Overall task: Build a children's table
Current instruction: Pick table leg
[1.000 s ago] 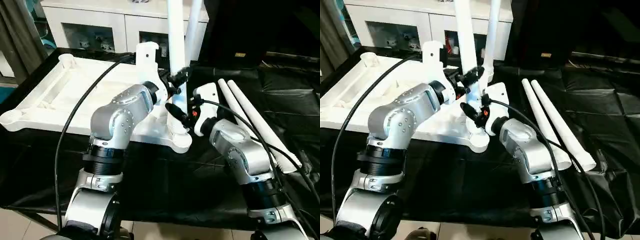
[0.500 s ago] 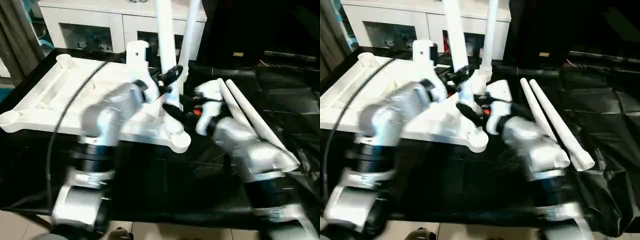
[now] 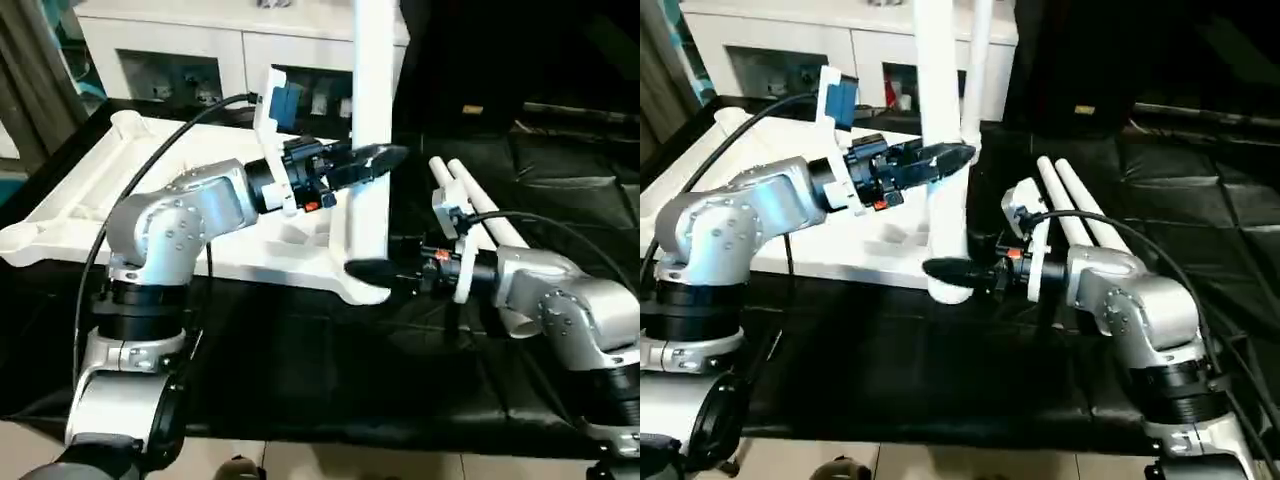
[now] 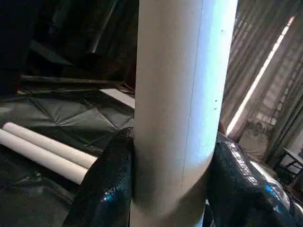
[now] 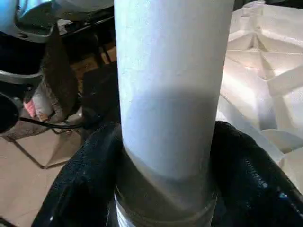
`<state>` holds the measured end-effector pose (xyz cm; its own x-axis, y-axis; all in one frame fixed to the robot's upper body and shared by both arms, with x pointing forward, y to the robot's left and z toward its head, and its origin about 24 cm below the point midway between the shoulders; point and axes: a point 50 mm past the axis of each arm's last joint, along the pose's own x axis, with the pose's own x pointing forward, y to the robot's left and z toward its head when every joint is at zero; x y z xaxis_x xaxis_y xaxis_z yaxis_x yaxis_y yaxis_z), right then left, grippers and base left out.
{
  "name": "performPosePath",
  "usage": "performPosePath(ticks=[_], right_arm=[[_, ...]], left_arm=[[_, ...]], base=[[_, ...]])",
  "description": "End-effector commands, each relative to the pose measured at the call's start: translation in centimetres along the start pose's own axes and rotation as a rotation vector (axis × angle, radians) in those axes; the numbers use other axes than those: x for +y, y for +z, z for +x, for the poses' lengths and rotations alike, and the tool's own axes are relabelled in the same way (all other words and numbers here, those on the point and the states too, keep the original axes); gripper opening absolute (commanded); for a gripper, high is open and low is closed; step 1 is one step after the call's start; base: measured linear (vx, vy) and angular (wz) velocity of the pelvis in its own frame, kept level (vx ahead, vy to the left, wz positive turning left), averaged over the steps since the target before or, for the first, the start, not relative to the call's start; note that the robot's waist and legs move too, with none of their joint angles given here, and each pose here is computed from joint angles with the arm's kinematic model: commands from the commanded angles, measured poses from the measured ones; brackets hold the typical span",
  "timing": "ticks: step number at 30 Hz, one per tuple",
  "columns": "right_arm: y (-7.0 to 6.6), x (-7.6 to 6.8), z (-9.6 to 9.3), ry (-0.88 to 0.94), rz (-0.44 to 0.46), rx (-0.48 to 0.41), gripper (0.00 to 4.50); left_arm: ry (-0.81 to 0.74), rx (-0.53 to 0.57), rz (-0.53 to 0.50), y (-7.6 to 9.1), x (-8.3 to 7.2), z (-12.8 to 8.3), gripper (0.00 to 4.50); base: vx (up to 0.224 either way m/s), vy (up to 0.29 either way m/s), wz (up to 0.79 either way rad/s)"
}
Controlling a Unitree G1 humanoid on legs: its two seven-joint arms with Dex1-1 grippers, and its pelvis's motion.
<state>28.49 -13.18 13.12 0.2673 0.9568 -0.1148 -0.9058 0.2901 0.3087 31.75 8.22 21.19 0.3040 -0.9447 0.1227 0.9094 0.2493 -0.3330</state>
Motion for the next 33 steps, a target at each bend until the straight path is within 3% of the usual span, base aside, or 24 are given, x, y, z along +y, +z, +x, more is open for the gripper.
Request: performPosePath(ticks=[1,8,15,16,20,22,26,31,32,33], right_arm=[[0.2,-0.2,-0.5,-0.02,0.002,0.008,2.53],[0.3,-0.2,-0.3,-0.023,0.007,-0.001,2.09],[0.4,-0.3,-0.1,-0.049,-0.006,-0.013,2.04],[0.5,-0.5,0.1,-0.069,-0.013,-0.023,2.04],[0.8,-0.9,0.4,-0.119,-0.027,-0.044,2.04],[0.8,-1.1,0.5,-0.143,-0.032,-0.052,2.01],[1.0,-1.6,0.8,-0.198,-0.047,-0.064,2.0],[1.1,-1.7,1.0,-0.214,-0.05,-0.069,2.0],[1.0,-1.7,1.0,-0.215,-0.051,-0.069,2.0],[1.0,-1.7,1.0,-0.217,-0.052,-0.068,2.0]], left_arm=[[-0.083,-0.009,0.026,0.8,-1.3,0.6,1.86],[-0.085,-0.02,0.014,0.9,-1.3,0.6,1.86],[-0.078,-0.037,0.003,0.8,-1.3,0.6,1.86],[-0.012,-0.049,0.013,0.8,-0.8,0.8,2.42],[0.182,-0.084,0.018,0.8,0.9,1.2,2.62],[0.239,-0.089,0.039,0.8,1.2,1.3,2.99],[0.381,-0.087,0.096,0.7,2.0,1.5,2.95],[0.37,-0.092,0.081,0.6,1.7,2.0,2.95],[0.374,-0.085,0.085,0.5,1.7,2.0,2.65],[0.373,-0.082,0.085,0.5,1.7,2.1,2.65]], base=[[0.0,0.0,0.0],[0.0,0.0,0.0],[0.0,0.0,0.0],[0.0,0.0,0.0],[0.0,0.0,0.0],[0.0,0.0,0.0],[0.0,0.0,0.0],[0.0,0.0,0.0],[0.0,0.0,0.0],[0.0,0.0,0.0]])
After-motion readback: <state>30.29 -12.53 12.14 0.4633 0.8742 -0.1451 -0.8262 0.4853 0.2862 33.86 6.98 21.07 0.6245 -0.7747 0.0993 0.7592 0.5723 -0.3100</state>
